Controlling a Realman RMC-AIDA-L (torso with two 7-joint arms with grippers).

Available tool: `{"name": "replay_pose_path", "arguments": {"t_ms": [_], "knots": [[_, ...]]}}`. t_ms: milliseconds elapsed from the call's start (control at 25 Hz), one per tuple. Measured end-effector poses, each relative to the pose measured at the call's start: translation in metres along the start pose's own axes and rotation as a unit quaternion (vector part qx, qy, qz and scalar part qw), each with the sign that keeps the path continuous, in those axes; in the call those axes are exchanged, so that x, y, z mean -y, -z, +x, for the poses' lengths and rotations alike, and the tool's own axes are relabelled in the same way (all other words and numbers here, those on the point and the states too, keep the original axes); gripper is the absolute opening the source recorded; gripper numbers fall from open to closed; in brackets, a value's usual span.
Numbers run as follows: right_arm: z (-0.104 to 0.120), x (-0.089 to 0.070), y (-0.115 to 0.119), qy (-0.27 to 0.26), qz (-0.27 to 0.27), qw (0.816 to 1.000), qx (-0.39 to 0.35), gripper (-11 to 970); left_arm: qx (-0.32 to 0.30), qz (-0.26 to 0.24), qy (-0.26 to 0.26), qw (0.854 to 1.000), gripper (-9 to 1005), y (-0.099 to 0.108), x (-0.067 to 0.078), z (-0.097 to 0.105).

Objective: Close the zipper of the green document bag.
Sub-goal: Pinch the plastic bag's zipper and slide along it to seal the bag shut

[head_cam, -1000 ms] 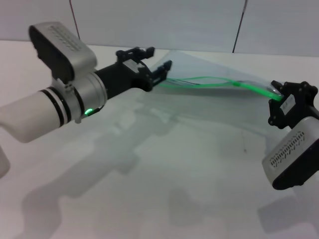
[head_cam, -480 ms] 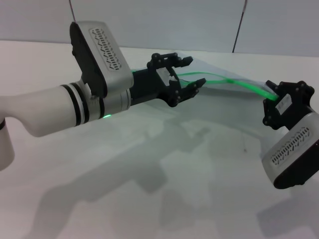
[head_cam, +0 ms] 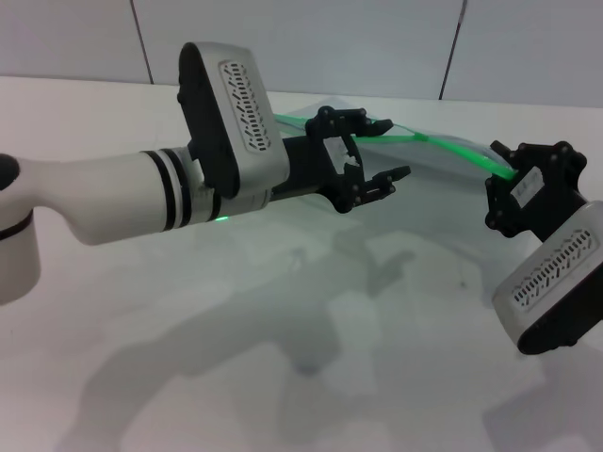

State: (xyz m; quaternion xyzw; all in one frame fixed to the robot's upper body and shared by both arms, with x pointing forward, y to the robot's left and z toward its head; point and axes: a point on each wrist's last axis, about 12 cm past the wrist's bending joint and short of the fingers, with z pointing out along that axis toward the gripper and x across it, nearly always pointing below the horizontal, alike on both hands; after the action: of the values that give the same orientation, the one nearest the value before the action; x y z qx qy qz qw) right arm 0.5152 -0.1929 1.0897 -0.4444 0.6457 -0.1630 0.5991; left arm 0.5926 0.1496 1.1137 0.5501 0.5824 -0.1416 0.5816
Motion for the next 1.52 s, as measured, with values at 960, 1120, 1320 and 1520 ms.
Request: {"name": "replay_pose_path", "arguments": {"t_ms": [960, 1120, 1320, 1520], "knots": [[0.001, 0.001, 0.002, -0.005, 0.003, 1.0, -0.002, 50, 0.057, -0.022, -0.051, 0.997, 481, 0.021, -0.001, 0.006], [-0.002, 0.001, 0.002, -0.005, 0.003, 1.0, 0.002, 50, 0.084, -0.024, -0.053, 0.995, 482, 0.022, -0.001, 0.012], [-0.007, 0.002, 0.002, -0.007, 0.005, 1.0, 0.01, 50, 0.095, -0.019, -0.059, 0.994, 483, 0.021, -0.001, 0.014], [-0.016, 0.002, 0.003, -0.008, 0.005, 1.0, 0.024, 50, 0.095, -0.02, -0.087, 0.991, 483, 0.019, 0.0, 0.014]]}}
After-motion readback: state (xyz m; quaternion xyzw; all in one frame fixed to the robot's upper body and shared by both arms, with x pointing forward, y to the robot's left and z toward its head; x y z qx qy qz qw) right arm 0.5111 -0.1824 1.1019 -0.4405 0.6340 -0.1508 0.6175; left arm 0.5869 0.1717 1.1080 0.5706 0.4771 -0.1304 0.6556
